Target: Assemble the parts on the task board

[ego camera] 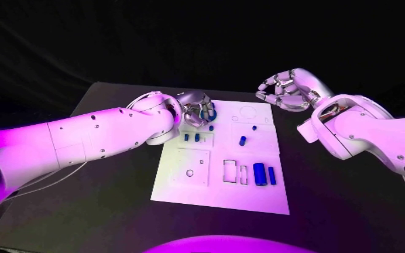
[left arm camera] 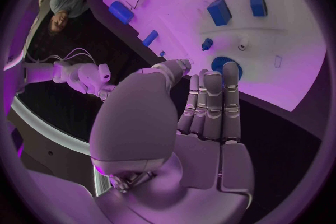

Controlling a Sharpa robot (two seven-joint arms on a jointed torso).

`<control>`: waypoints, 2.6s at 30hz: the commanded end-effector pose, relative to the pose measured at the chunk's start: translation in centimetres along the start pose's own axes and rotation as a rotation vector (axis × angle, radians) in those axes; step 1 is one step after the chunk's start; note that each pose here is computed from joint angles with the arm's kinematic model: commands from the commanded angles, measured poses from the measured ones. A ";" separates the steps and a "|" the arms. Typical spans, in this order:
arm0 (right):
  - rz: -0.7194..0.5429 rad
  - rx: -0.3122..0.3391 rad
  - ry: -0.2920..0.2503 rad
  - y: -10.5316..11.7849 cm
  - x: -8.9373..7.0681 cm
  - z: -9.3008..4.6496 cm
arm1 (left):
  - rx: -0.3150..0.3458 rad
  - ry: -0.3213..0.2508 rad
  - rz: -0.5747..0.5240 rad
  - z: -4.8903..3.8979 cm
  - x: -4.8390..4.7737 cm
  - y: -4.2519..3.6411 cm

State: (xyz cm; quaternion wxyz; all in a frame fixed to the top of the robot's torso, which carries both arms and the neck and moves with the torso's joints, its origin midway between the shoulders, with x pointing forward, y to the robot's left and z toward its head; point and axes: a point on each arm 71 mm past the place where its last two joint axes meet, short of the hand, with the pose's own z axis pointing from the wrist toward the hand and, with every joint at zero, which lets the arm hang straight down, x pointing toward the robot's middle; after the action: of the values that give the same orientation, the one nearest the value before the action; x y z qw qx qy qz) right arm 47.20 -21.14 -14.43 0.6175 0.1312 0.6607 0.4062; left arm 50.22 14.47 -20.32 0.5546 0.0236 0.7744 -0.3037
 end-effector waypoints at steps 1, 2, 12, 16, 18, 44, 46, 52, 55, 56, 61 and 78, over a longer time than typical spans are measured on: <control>-0.016 -0.024 0.004 0.2 0.1 0.0 | 0.097 -0.040 0.177 0.35 0.31 -0.81; -0.017 -0.025 0.004 0.2 0.1 0.0 | 0.092 -0.034 0.195 0.48 0.56 -0.77; -0.019 -0.030 0.002 0.2 0.1 0.0 | 0.045 0.018 0.286 1.16 1.78 -0.50; -0.019 -0.031 0.001 0.2 0.1 0.0 | 0.036 0.043 0.298 1.25 2.07 -0.58; -0.019 -0.031 0.001 0.3 0.1 0.0 | 0.034 0.053 0.302 1.33 2.20 -0.67; -0.021 -0.035 0.001 0.4 0.2 0.0 | 0.012 0.116 0.309 2.23 3.01 -0.85; -0.021 -0.035 0.002 0.4 0.2 0.0 | 0.010 0.119 0.308 2.27 3.06 -0.85; -0.021 -0.035 0.002 0.4 0.2 0.0 | 0.009 0.125 0.300 2.41 3.31 -0.90; -0.021 -0.035 0.002 0.4 0.2 0.0 | 0.010 0.128 0.297 2.44 3.43 -0.92; -0.022 -0.035 0.002 0.4 0.2 0.0 | 0.010 0.130 0.296 2.46 3.48 -0.92; -0.022 -0.035 0.003 0.4 0.2 0.0 | 0.011 0.133 0.288 2.50 3.62 -0.92; -0.024 -0.035 0.001 0.3 0.2 0.0 | 0.034 0.049 0.245 2.24 2.97 -0.63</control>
State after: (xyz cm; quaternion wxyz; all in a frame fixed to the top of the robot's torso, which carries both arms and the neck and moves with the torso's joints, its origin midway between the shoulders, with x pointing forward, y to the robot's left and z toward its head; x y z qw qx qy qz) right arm 47.11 -20.94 -14.37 0.6219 0.1206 0.6572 0.4082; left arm 50.81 12.05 -23.15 0.5613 0.1432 0.7814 -0.2318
